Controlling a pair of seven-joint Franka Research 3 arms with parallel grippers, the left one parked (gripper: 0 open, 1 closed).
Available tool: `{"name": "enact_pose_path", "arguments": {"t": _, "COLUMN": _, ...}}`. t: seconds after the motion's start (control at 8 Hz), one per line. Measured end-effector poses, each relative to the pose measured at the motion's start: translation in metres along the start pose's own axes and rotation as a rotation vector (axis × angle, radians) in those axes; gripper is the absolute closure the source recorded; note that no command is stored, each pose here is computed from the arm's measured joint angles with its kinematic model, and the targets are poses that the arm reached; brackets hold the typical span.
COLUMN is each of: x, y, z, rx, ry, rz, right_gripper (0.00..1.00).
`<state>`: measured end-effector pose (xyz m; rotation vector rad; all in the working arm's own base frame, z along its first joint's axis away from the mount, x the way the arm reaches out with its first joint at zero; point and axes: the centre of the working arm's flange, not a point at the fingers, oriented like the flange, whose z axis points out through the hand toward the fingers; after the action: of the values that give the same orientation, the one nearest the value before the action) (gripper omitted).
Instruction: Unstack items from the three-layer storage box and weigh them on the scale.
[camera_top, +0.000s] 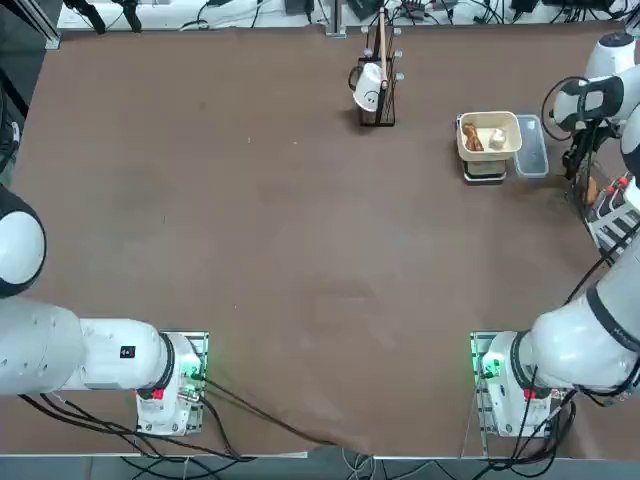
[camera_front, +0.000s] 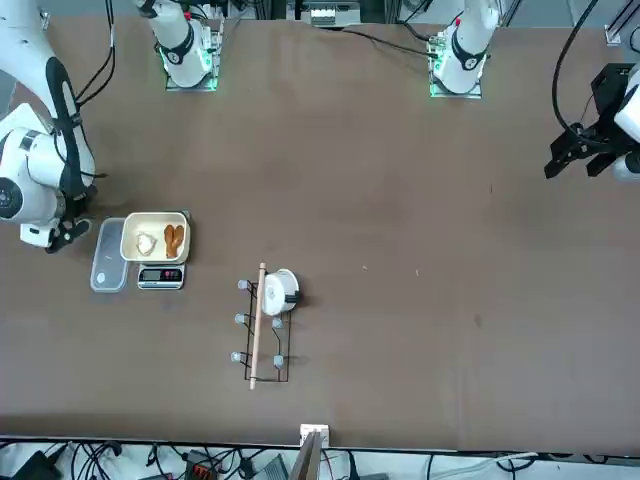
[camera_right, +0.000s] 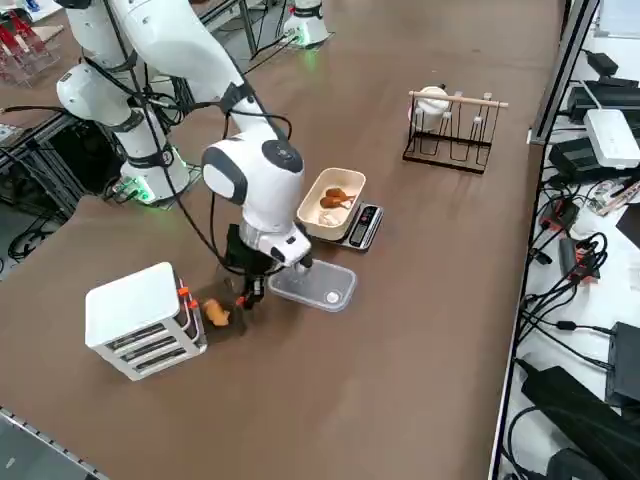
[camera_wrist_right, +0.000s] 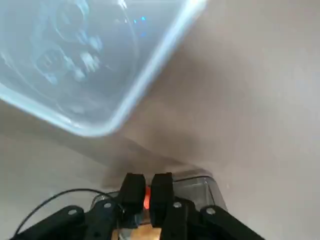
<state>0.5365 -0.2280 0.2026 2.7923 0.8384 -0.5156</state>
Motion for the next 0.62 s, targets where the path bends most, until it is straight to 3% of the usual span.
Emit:
{"name": "enact_pose_path", "arguments": {"t": 0.38, "x": 0.0112, "y": -0.0042, "z": -0.0087, "rx": 0.017, "ry": 0.011, "rz": 0.002, "right_gripper": 0.89}}
{"name": "enact_pose_path", "arguments": {"t": 0.62, "x": 0.0113, "y": -0.0029, "z": -0.0098, "rx": 0.028, "ry": 0.019, "rz": 0.017, "right_gripper": 0.96}}
